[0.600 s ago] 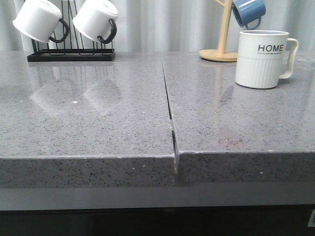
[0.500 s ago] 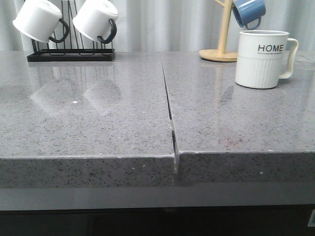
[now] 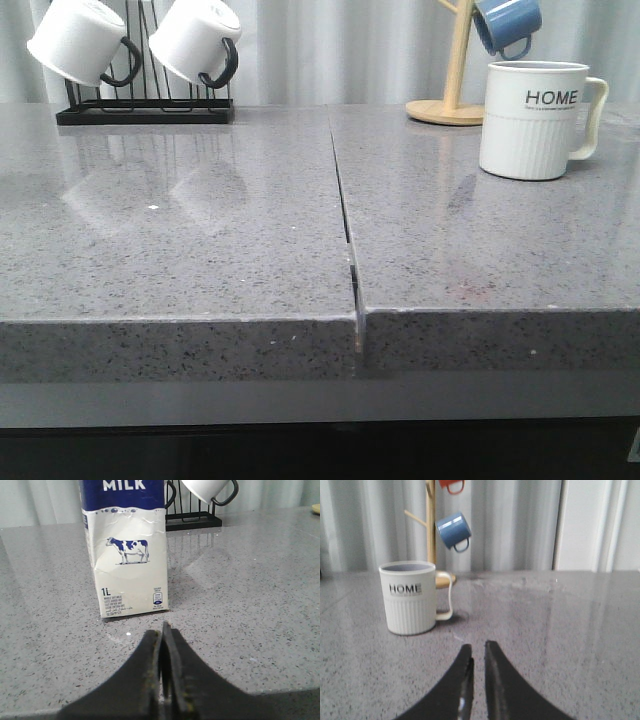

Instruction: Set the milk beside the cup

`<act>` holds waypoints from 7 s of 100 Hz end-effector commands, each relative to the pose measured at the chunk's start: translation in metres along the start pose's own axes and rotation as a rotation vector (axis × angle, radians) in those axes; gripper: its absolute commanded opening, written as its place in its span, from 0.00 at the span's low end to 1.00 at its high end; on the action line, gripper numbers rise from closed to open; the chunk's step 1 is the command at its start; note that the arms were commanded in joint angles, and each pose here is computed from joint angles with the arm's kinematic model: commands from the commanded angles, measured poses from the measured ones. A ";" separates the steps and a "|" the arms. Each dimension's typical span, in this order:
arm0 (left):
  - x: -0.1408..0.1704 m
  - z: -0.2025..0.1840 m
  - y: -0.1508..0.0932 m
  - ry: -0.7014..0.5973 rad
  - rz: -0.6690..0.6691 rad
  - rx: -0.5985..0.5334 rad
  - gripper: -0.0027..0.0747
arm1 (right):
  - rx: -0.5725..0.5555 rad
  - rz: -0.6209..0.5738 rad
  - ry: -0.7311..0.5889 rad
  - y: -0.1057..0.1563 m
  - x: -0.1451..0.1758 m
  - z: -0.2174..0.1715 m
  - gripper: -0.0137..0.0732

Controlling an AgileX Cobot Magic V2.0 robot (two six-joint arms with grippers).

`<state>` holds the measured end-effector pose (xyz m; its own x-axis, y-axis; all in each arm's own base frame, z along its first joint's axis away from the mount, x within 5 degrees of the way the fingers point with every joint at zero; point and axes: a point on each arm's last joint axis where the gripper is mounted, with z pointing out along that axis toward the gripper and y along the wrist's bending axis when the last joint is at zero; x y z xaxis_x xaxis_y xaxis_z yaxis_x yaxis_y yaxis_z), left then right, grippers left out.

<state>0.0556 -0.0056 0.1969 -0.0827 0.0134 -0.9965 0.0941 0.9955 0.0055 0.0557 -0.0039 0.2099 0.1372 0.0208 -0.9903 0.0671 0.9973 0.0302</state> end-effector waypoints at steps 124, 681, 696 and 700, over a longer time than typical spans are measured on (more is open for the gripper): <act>0.005 0.000 0.000 -0.070 -0.004 -0.005 0.01 | -0.094 0.057 0.174 0.015 -0.039 0.160 0.58; -0.118 0.093 0.016 0.100 -0.060 -0.093 0.85 | -0.432 0.083 0.077 0.028 -0.046 0.007 0.11; -0.122 0.110 0.017 0.103 -0.063 -0.094 0.85 | -0.432 0.083 0.077 0.028 -0.046 0.007 0.11; -0.122 0.116 0.018 0.112 -0.063 -0.094 0.85 | -0.432 0.083 0.077 0.028 -0.046 0.007 0.11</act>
<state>0.1707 -0.0006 0.2886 -0.3092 -0.0208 -0.9508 -0.0024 0.9998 -0.0211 0.0592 0.0215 0.2428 -0.0317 0.0612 -0.9976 -0.3496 0.9344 0.0684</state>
